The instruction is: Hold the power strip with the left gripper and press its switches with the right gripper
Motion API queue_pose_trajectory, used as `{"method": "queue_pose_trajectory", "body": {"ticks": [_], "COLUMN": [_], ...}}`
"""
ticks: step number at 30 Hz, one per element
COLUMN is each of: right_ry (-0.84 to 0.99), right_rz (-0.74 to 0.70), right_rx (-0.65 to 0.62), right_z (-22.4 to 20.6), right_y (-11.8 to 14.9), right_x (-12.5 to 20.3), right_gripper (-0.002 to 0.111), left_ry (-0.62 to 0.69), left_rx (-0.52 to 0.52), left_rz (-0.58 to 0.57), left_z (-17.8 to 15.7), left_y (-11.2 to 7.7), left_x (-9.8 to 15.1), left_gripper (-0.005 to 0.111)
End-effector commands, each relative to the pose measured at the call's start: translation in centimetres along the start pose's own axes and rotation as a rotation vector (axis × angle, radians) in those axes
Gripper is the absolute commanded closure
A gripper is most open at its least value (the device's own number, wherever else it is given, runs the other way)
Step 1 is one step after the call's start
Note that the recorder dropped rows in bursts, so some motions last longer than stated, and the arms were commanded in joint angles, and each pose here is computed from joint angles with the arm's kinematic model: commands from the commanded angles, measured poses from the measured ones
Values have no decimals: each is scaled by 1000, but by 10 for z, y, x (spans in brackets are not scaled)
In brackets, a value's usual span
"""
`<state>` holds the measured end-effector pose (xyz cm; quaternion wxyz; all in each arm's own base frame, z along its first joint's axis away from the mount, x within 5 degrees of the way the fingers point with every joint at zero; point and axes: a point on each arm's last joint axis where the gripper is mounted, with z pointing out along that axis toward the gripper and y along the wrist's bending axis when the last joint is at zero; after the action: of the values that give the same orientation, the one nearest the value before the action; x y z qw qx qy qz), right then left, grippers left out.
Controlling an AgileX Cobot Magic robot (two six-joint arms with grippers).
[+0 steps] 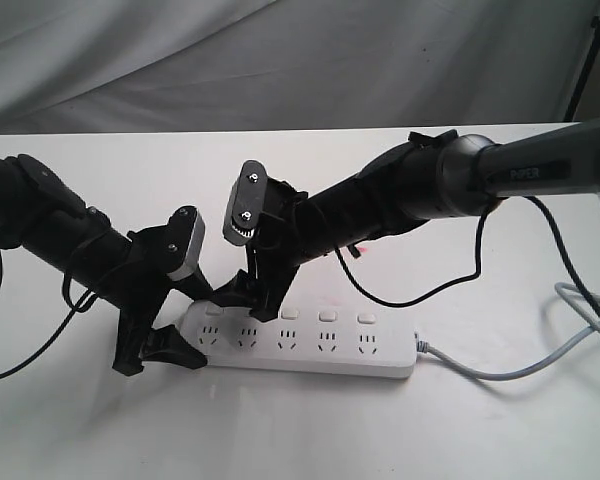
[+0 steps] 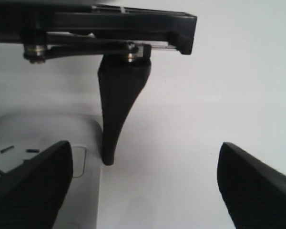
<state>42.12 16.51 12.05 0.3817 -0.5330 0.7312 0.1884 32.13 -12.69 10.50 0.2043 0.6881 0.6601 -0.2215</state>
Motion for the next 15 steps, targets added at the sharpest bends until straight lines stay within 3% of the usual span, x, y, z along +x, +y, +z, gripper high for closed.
{"method": "queue_pose_trajectory", "body": {"ticks": [1, 15], "right_ry": [-8, -31], "right_rz": [2, -2], "right_rx": [17, 22], "right_z": [-1, 1], "right_y": [-2, 0], "right_x": [-2, -6], "right_gripper": [32, 32], "left_ry": [-1, -1], "left_rx": [9, 9], "left_rz": [6, 3], "left_z": [1, 1], "left_y": [0, 0], "left_x": [-1, -1], "left_gripper": [101, 100]}}
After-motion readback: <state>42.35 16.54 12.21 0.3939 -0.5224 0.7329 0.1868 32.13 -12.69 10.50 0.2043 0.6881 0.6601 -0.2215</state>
